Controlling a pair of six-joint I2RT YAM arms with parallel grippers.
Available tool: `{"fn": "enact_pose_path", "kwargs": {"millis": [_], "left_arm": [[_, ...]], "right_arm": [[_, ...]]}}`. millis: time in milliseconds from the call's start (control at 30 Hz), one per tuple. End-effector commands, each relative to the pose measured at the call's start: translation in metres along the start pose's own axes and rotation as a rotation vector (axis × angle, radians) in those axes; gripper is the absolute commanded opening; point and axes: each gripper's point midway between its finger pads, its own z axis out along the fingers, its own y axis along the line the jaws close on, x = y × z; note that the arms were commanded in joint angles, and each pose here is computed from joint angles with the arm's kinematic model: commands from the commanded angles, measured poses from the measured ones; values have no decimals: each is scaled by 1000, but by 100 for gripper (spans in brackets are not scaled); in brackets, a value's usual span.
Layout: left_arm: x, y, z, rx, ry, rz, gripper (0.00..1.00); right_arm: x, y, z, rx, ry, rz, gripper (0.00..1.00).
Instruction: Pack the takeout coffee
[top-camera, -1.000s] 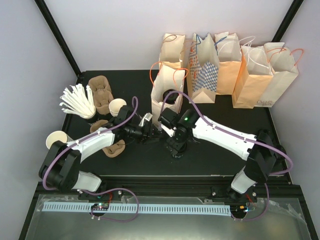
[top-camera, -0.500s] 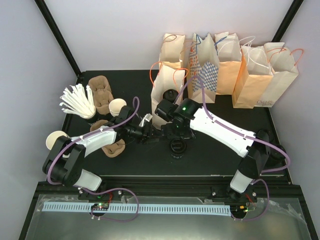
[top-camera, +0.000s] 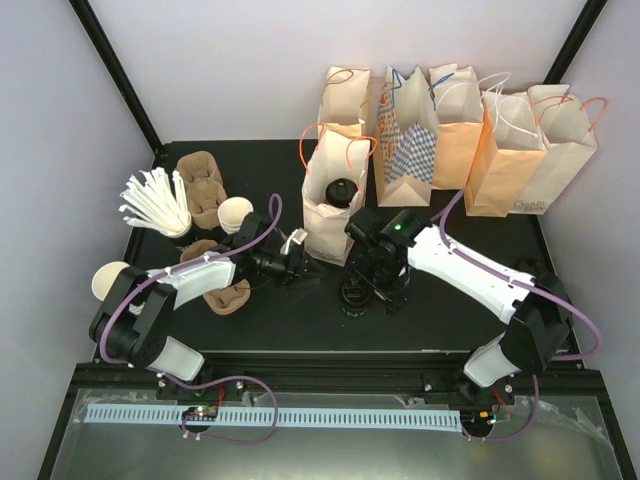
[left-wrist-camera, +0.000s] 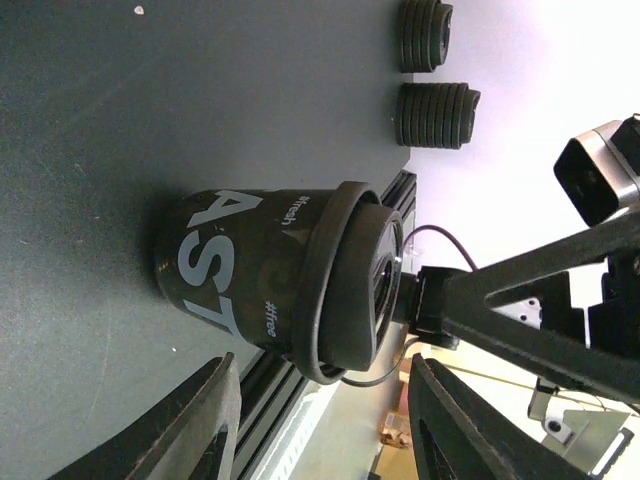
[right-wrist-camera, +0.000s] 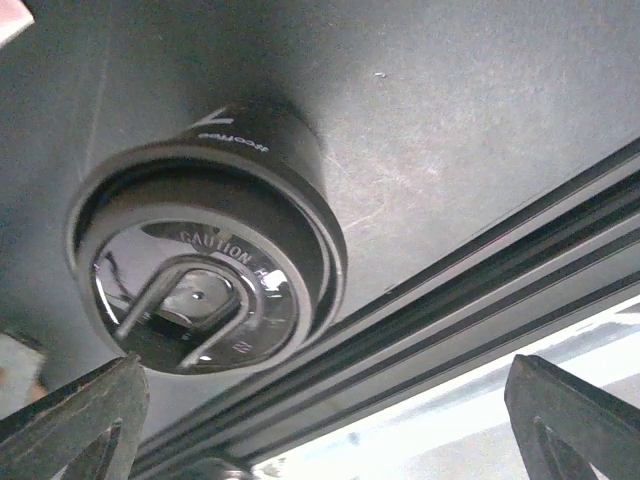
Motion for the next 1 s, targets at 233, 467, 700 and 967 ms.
{"fn": "enact_pose_path", "kwargs": {"millis": [233,467,700,967], "left_arm": [[-2,4,6,33,31,50,48],[3,12,4,13,39,65,47],[3,14,-1,8,38,76,47],[3,22,-8,18,34,51,47]], "right_arm": [[-7,21,-3,-178,44,506,98],[-12,25,4,-148,23,564,98],[-19,34,8,-137,0,571,99],[-21,40,17,-80,-12,536,97]]}}
